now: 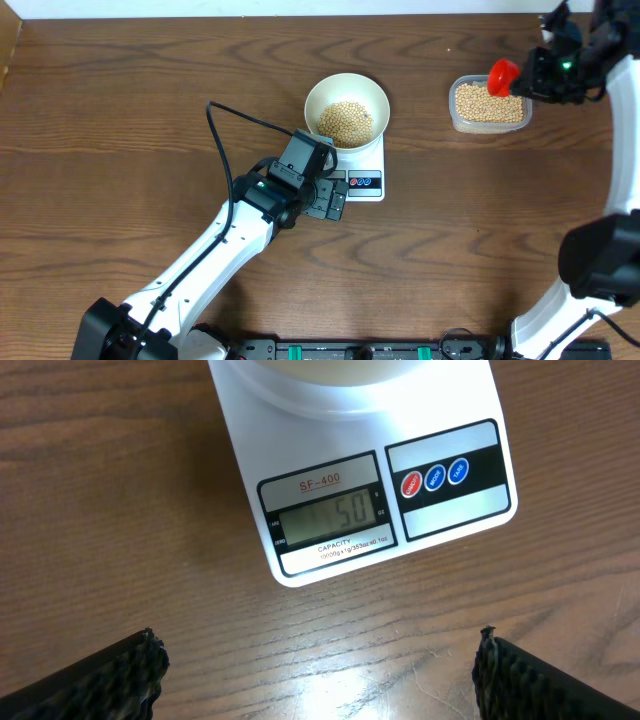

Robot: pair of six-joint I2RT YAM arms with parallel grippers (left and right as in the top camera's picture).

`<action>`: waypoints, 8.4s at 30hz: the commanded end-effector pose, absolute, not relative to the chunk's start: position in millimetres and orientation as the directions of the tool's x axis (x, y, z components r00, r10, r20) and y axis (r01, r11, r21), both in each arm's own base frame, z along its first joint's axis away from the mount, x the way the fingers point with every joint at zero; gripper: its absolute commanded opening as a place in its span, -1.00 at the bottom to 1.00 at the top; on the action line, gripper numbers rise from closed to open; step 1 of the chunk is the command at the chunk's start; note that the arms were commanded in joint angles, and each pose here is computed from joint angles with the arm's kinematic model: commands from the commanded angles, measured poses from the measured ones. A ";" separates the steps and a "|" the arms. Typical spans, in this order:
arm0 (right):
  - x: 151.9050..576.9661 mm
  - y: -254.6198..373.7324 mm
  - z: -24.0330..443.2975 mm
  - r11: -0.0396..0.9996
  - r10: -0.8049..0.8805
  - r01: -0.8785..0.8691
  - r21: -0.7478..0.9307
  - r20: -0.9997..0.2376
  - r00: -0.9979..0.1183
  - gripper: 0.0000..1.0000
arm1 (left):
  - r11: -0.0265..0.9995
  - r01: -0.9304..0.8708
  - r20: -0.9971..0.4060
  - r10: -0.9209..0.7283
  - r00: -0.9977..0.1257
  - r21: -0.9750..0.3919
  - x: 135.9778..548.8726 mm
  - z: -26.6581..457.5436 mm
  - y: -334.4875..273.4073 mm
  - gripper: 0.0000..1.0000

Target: Scoop item into bowl and weigh 50g on scale

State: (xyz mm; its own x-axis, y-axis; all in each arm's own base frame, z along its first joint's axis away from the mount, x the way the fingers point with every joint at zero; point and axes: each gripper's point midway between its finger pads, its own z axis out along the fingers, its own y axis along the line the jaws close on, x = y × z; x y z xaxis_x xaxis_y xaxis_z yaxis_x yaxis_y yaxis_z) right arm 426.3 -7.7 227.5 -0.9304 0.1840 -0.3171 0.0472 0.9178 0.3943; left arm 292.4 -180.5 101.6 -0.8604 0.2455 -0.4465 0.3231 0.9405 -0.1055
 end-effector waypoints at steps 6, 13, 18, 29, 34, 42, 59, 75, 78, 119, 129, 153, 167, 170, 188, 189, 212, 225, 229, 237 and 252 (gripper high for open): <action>391.7 -16.2 263.0 0.893 0.223 0.011 0.450 -0.422 -0.879 -0.97 | 0.943 0.321 -0.451 0.247 -0.858 -0.093 292.5 101.5 -177.0 1.00; 376.8 -31.6 244.3 0.819 0.384 0.063 0.570 -0.463 -0.799 -0.97 | 0.943 0.321 -0.451 0.247 -0.858 -0.093 292.5 101.5 -177.0 1.00; 376.4 -37.1 220.0 0.726 0.522 0.109 0.680 -0.441 -0.730 -0.98 | 0.943 0.321 -0.451 0.247 -0.858 -0.093 292.5 101.5 -177.0 1.00; 386.6 -46.3 147.3 0.526 0.763 0.272 0.806 -0.305 -0.570 -0.97 | 0.943 0.321 -0.451 0.248 -0.858 -0.093 292.5 101.5 -177.0 1.00; 384.5 -54.6 124.9 0.520 0.798 0.292 0.802 -0.336 -0.500 -0.97 | 0.943 0.321 -0.451 0.248 -0.858 -0.093 292.5 101.5 -177.0 1.00; 395.8 -61.7 114.9 0.484 0.832 0.272 0.832 -0.341 -0.437 -0.98 | 0.943 0.321 -0.451 0.247 -0.858 -0.093 292.5 101.5 -177.0 1.00; 413.2 -30.6 90.6 0.413 0.811 0.205 0.888 -0.256 -0.526 -0.68 | 0.943 0.321 -0.451 0.247 -0.858 -0.093 292.5 101.5 -177.0 1.00; 408.1 -29.5 138.8 0.421 0.795 0.094 0.902 -0.317 -0.517 0.64 | 0.943 0.321 -0.451 0.248 -0.858 -0.093 292.5 101.5 -177.0 1.00; 403.9 -30.4 148.4 0.427 0.801 0.100 0.899 -0.324 -0.504 0.76 | 0.943 0.321 -0.451 0.248 -0.858 -0.093 292.5 101.5 -177.0 1.00; 263.7 19.4 263.0 0.881 0.246 -0.108 0.460 -0.643 -0.725 0.89 | 0.943 0.321 -0.451 0.247 -0.858 -0.093 292.5 101.5 -177.0 1.00; 245.0 16.8 241.1 0.904 0.241 -0.020 0.427 -0.548 -0.801 0.98 | 0.943 0.321 -0.451 0.248 -0.858 -0.093 292.5 101.5 -177.0 1.00; 263.6 32.6 229.4 0.941 -0.180 -0.339 0.023 -0.812 -0.555 0.99 | 0.943 0.321 -0.451 0.248 -0.858 -0.093 292.5 101.5 -177.0 1.00; 252.5 13.1 202.3 0.994 -0.024 -0.106 -0.004 -0.983 -0.184 0.99 | 0.943 0.321 -0.451 0.248 -0.858 -0.093 292.5 101.5 -177.0 1.00; 249.2 12.8 189.7 0.995 -0.025 -0.103 -0.009 -0.988 -0.154 0.99 | 0.943 0.321 -0.451 0.247 -0.858 -0.093 292.5 101.5 -177.0 1.00; 245.8 0.1 158.0 0.999 -0.042 -0.029 -0.040 -0.997 -0.071 0.98 | 0.943 0.321 -0.451 0.247 -0.858 -0.093 292.5 101.5 -177.0 1.00; 245.8 -1.4 157.9 0.999 -0.045 -0.021 -0.044 -0.996 -0.072 0.99 | 0.943 0.321 -0.451 0.247 -0.858 -0.093 292.5 101.5 -177.0 1.00; 245.9 -0.6 158.0 0.998 -0.055 -0.026 -0.053 -0.996 -0.071 0.98 | 0.943 0.321 -0.451 0.248 -0.858 -0.093 292.5 101.5 -177.0 1.00; 245.9 -0.6 157.9 0.998 -0.055 -0.026 -0.054 -0.996 -0.071 0.99 | 0.943 0.321 -0.451 0.248 -0.858 -0.093 292.5 101.5 -177.0 1.00; 245.9 -0.6 157.9 0.998 -0.055 -0.026 -0.053 -0.996 -0.071 0.99 | 0.943 0.321 -0.451 0.247 -0.858 -0.093 292.5 101.5 -177.0 1.00; 245.9 -0.6 157.9 0.998 -0.055 -0.026 -0.054 -0.996 -0.071 0.99 | 0.943 0.321 -0.451 0.248 -0.858 -0.093 292.5 101.5 -177.0 1.00; 245.9 -0.6 157.9 0.998 -0.055 -0.026 -0.053 -0.996 -0.071 0.98 | 0.902 0.432 -0.667 0.322 -0.672 -0.001 310.0 177.4 -144.9 1.00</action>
